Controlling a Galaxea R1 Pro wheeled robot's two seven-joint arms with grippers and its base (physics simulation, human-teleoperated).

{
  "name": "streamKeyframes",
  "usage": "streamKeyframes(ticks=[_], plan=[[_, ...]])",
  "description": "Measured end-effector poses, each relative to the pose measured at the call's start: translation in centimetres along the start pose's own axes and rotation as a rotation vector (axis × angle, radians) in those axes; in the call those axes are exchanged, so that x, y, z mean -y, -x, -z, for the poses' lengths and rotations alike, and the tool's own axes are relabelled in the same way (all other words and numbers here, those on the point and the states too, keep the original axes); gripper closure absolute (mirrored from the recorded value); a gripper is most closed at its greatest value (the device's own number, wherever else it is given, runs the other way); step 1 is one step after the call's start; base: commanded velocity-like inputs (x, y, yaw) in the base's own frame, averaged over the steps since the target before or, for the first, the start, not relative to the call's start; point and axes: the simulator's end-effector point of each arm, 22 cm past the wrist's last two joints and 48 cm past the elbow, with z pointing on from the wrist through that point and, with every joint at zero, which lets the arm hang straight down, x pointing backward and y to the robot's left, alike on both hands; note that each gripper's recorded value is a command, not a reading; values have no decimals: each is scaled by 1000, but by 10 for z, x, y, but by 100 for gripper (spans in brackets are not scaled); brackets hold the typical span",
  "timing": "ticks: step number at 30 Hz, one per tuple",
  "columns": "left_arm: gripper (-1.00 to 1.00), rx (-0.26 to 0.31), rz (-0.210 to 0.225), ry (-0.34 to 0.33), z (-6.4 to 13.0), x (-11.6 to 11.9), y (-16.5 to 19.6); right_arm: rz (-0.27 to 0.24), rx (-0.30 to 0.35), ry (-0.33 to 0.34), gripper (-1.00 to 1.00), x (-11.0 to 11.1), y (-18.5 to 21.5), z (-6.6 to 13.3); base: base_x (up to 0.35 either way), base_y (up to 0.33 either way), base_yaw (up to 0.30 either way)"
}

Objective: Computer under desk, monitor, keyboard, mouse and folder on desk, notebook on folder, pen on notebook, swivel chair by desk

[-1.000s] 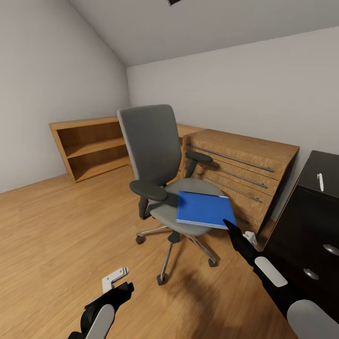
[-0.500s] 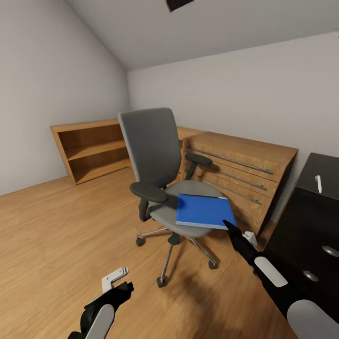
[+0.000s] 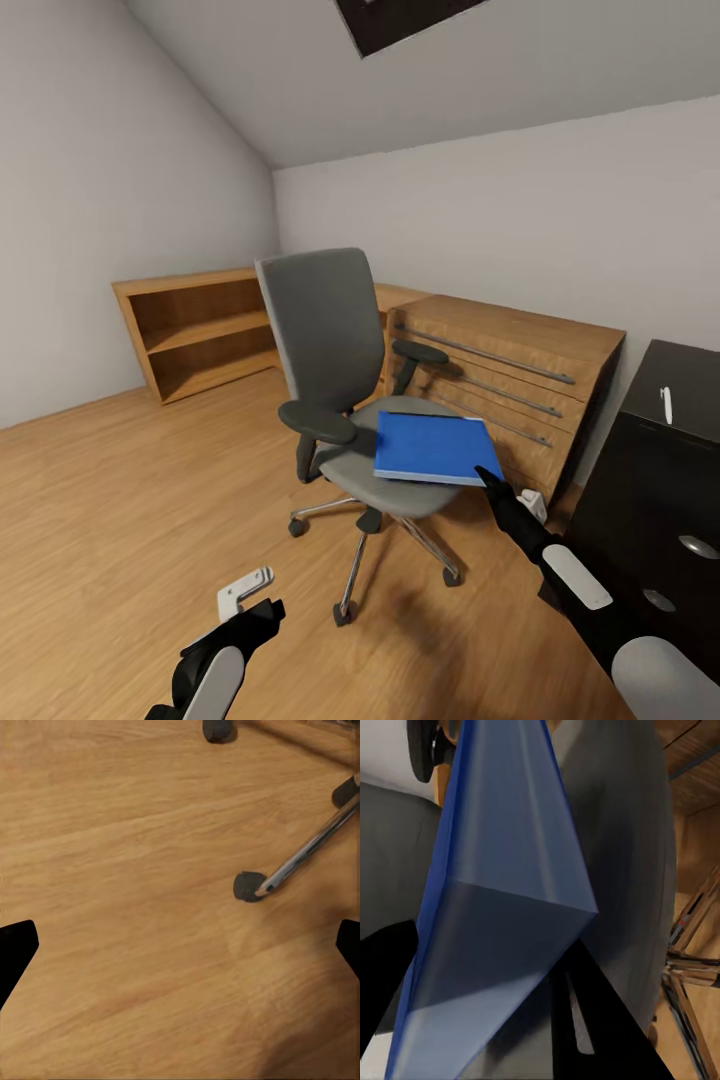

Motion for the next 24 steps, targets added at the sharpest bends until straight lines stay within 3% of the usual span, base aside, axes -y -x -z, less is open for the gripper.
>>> streamKeyframes(ticks=[18, 24], plan=[[-100, 0, 3, -1, 25, 11, 31, 19, -7, 19, 100, -40, 16, -4, -312, -22, 0], [-100, -1, 5, -1, 34, 15, 40, 18, -8, 20, 100, -54, 19, -5, -119, 0, 0]])
